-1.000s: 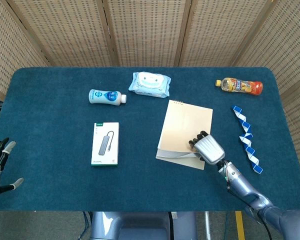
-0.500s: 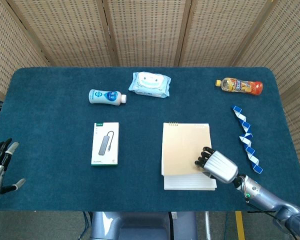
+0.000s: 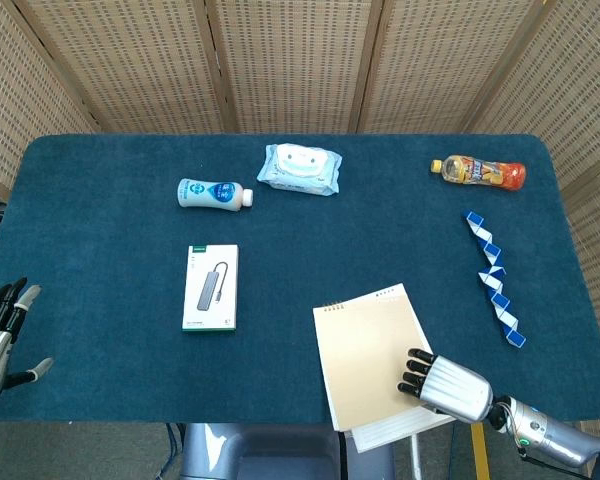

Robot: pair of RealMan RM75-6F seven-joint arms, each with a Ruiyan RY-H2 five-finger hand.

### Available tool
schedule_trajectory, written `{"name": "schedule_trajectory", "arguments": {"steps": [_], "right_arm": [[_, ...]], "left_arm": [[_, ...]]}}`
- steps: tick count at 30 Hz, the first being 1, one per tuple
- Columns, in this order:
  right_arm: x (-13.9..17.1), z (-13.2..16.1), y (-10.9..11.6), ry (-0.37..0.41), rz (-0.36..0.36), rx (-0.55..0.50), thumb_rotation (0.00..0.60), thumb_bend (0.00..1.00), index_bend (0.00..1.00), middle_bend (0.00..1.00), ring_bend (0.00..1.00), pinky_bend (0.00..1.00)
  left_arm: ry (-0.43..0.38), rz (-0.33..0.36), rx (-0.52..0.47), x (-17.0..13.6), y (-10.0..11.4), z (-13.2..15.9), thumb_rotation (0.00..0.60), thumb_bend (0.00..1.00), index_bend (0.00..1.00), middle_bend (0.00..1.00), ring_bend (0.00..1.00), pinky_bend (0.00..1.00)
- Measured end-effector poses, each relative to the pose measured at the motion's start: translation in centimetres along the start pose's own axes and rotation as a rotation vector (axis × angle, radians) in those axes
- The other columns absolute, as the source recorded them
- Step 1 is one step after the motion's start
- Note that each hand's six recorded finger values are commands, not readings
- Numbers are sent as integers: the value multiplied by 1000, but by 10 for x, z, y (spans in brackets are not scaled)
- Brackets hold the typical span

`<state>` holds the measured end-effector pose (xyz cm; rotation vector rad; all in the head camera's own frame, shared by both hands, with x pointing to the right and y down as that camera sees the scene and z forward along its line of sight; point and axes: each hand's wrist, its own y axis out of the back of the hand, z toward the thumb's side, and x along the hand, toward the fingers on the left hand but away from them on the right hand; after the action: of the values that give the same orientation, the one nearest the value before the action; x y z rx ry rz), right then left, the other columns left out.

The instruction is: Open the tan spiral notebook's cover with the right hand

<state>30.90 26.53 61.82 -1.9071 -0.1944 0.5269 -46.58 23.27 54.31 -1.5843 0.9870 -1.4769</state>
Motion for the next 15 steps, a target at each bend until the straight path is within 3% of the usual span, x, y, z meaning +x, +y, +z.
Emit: {"name": "schedule_trajectory", "arguments": {"steps": [8,15], "right_arm": [[4,15,3,30,-5,-30,600,591,671,619,476,331],[-14,-2,26,-45,-80,-95,600,595,672,621,479,331]], "left_arm": [[-1,-5,4,1,-1,1,600,0,0,0,0,0],[4,-11,4,3,-3,0,600,0,0,0,0,0]]}}
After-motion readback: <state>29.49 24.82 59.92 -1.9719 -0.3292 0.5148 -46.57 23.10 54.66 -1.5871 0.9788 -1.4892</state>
